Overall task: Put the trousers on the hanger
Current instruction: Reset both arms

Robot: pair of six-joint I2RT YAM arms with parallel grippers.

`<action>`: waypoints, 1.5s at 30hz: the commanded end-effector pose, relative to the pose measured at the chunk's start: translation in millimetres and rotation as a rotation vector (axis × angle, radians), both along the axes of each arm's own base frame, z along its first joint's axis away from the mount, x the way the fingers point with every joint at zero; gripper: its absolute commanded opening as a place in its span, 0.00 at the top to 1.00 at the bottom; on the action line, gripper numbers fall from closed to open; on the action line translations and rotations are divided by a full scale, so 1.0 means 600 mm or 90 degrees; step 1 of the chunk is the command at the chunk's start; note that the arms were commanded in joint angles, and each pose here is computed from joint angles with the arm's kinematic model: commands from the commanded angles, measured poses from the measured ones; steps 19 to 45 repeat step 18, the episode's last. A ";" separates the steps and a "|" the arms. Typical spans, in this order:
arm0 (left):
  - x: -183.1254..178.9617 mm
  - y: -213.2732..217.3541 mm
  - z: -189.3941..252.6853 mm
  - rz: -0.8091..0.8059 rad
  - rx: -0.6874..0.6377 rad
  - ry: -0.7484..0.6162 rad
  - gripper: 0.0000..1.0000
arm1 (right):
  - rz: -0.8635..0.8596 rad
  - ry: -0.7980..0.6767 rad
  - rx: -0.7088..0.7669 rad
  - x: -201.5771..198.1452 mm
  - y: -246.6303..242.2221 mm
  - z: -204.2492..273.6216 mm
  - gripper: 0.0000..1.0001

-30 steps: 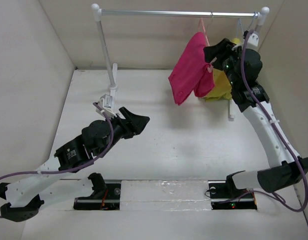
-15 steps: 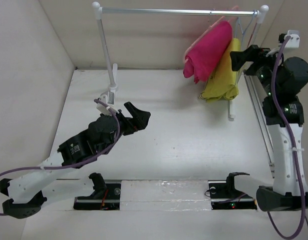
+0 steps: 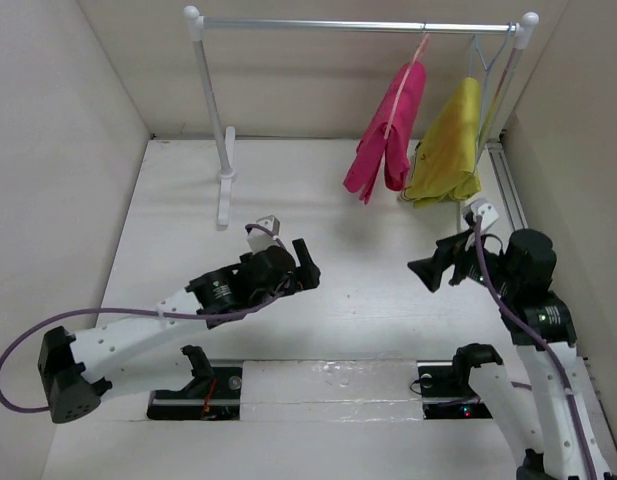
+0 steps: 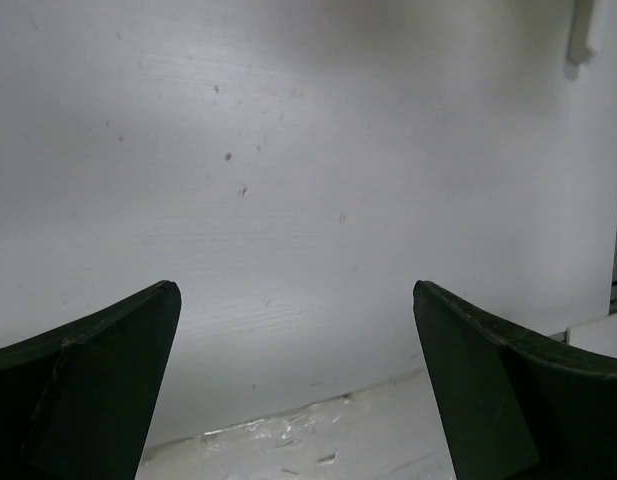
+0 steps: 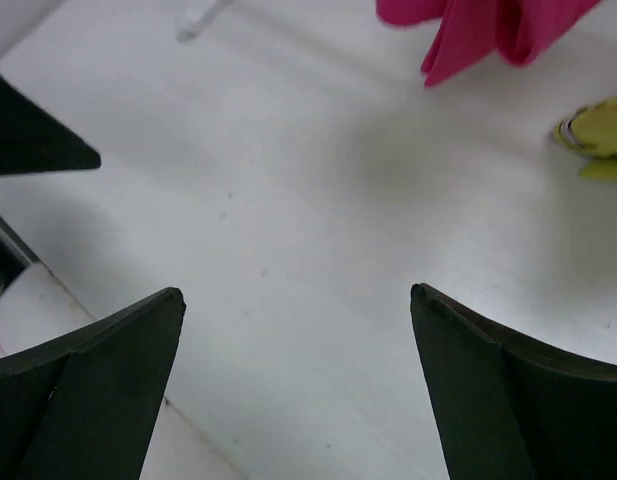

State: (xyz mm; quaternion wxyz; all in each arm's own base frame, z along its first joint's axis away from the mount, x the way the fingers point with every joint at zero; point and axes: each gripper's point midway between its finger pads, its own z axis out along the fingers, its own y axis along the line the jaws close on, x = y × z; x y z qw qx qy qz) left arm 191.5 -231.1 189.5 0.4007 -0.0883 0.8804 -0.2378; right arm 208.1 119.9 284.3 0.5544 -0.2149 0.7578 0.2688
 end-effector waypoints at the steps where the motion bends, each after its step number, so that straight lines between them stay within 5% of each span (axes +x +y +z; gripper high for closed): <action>1: -0.005 -0.035 -0.039 -0.048 -0.081 0.095 0.01 | 0.001 0.027 -0.048 -0.046 -0.012 -0.063 0.00; 8: 0.022 0.008 0.030 0.015 -0.131 -0.009 0.01 | -0.041 0.083 -0.112 -0.077 -0.044 -0.138 0.00; 45: -0.004 0.013 -0.001 0.005 -0.160 0.028 0.01 | -0.027 0.095 -0.126 -0.056 -0.036 -0.146 0.00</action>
